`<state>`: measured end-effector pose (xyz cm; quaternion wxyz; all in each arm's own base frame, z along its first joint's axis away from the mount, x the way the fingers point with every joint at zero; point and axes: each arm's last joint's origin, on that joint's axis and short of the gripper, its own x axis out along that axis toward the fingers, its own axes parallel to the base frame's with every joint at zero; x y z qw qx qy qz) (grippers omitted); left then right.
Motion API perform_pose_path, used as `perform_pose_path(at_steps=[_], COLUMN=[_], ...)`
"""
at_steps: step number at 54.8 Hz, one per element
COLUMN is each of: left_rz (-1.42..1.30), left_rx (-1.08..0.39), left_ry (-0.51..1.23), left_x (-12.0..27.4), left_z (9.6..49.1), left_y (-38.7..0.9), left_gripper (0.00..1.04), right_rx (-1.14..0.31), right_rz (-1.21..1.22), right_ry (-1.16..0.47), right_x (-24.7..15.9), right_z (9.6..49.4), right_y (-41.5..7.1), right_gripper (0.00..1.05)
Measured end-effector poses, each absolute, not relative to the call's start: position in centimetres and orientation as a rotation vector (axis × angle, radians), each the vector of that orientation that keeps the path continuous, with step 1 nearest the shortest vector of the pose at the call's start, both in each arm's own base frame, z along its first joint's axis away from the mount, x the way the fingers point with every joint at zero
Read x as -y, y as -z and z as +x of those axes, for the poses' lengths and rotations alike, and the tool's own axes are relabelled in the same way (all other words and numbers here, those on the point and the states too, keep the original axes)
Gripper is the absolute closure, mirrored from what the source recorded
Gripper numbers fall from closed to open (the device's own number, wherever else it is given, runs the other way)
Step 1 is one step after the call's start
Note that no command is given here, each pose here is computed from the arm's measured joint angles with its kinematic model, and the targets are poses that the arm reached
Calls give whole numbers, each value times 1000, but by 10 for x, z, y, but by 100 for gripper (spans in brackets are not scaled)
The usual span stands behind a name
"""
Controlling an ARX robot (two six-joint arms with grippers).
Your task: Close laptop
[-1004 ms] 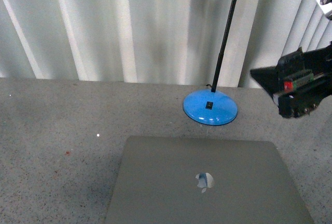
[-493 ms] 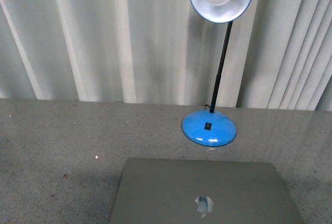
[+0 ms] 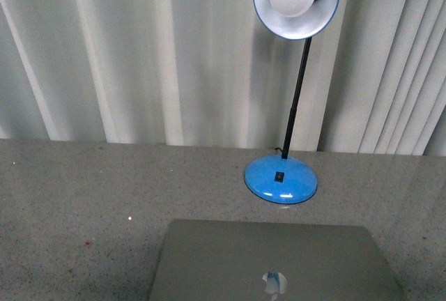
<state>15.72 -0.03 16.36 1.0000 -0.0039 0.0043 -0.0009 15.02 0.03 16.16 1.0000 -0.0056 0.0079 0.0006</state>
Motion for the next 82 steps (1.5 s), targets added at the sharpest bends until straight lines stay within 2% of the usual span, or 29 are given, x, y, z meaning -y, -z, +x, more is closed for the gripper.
perform_pose_path(at_steps=[35, 63, 68, 73, 82], left_rz=[-7, -7, -7, -7, -7], left_rx=[29, 32, 32, -5, 25], left_ry=[2, 2, 2, 3, 1], left_x=[0, 0, 0, 0, 0], left_z=[125, 109, 108, 101, 96], left_y=[-176, -176, -176, -171, -173], left_gripper=[101, 101, 101, 101, 101], right_rx=[7, 9, -27, 7, 2], right_rz=[-11, -11, -11, -11, -11], right_ry=[-1, -1, -3, -3, -3], right_x=[0, 0, 0, 0, 0], right_z=[121, 108, 101, 98, 98], right_y=[-168, -168, -163, -166, -165], right_gripper=[102, 102, 102, 102, 102])
